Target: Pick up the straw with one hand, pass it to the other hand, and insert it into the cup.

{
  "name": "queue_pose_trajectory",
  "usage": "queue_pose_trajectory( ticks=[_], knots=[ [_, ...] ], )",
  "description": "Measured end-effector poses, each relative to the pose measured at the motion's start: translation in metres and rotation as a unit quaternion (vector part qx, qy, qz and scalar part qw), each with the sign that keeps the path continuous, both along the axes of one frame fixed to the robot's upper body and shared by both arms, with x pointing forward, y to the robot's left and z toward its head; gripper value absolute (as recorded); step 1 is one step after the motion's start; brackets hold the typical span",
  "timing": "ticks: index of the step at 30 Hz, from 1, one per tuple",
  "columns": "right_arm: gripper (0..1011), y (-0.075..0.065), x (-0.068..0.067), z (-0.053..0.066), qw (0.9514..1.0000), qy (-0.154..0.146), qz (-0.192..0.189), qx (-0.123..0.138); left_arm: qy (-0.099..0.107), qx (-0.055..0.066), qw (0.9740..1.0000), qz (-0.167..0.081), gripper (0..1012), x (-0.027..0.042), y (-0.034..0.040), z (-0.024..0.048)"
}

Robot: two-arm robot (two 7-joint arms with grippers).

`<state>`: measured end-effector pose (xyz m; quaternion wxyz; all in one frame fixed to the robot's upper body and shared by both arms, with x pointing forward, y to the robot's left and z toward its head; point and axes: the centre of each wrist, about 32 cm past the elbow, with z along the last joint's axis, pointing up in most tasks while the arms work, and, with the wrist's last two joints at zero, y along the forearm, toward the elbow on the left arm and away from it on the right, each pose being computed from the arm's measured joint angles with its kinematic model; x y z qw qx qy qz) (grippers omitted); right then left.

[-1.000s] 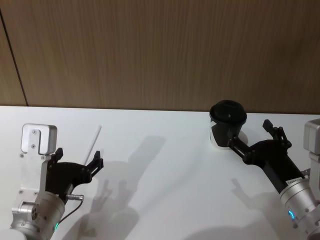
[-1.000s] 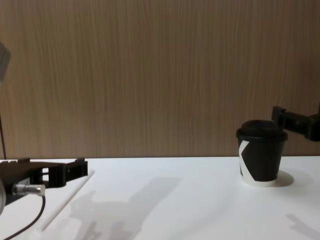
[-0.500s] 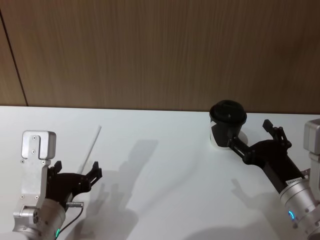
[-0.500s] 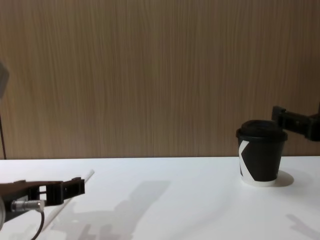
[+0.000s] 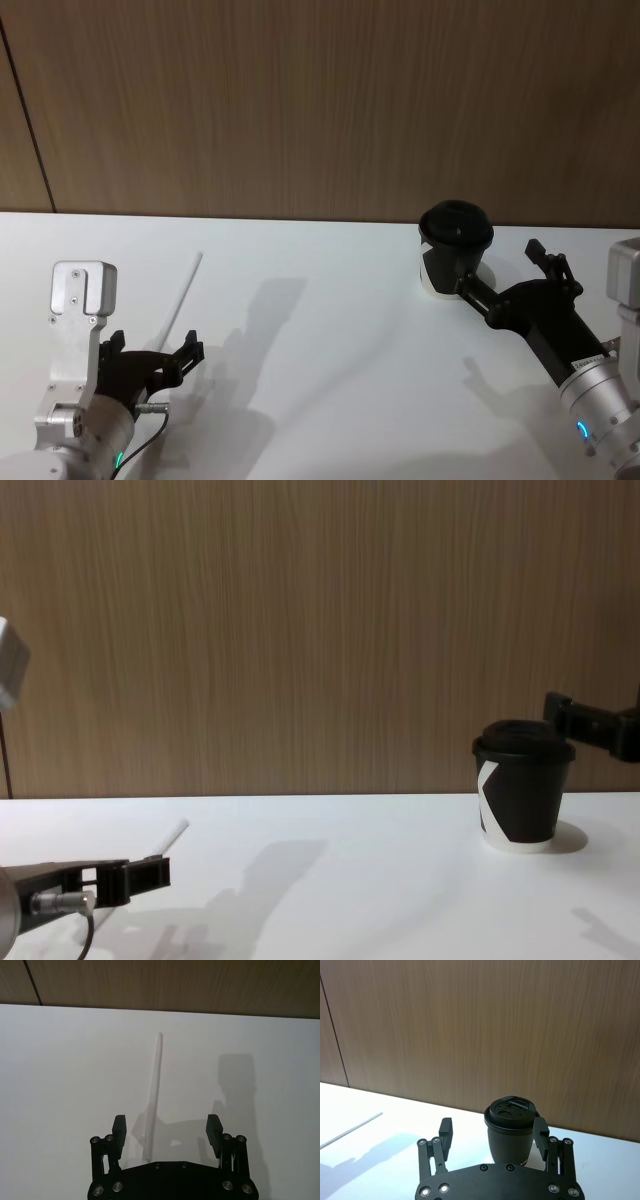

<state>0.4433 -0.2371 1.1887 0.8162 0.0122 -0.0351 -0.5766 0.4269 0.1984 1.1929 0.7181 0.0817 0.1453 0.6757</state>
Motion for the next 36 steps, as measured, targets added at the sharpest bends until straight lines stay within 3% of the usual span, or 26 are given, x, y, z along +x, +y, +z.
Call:
queue_pose_trajectory(
  ticks=[19, 28, 32, 36],
  knots=[
    [1001, 0.0, 0.0, 0.0, 1.0, 0.0, 0.0, 0.0, 0.021, 0.053, 0.9983, -0.013, 1003, 0.0135, 0.0021, -0.0011],
    [1001, 0.0, 0.0, 0.0, 1.0, 0.0, 0.0, 0.0, 0.026, 0.053, 0.9982, -0.014, 1003, 0.0172, 0.003, -0.0043],
    [1001, 0.0, 0.0, 0.0, 1.0, 0.0, 0.0, 0.0, 0.024, 0.047, 0.9985, -0.013, 1003, 0.0188, 0.0037, -0.0063],
    [1001, 0.0, 0.0, 0.0, 1.0, 0.0, 0.0, 0.0, 0.021, 0.034, 0.9991, -0.01, 1003, 0.0207, 0.0045, -0.0094]
  ],
)
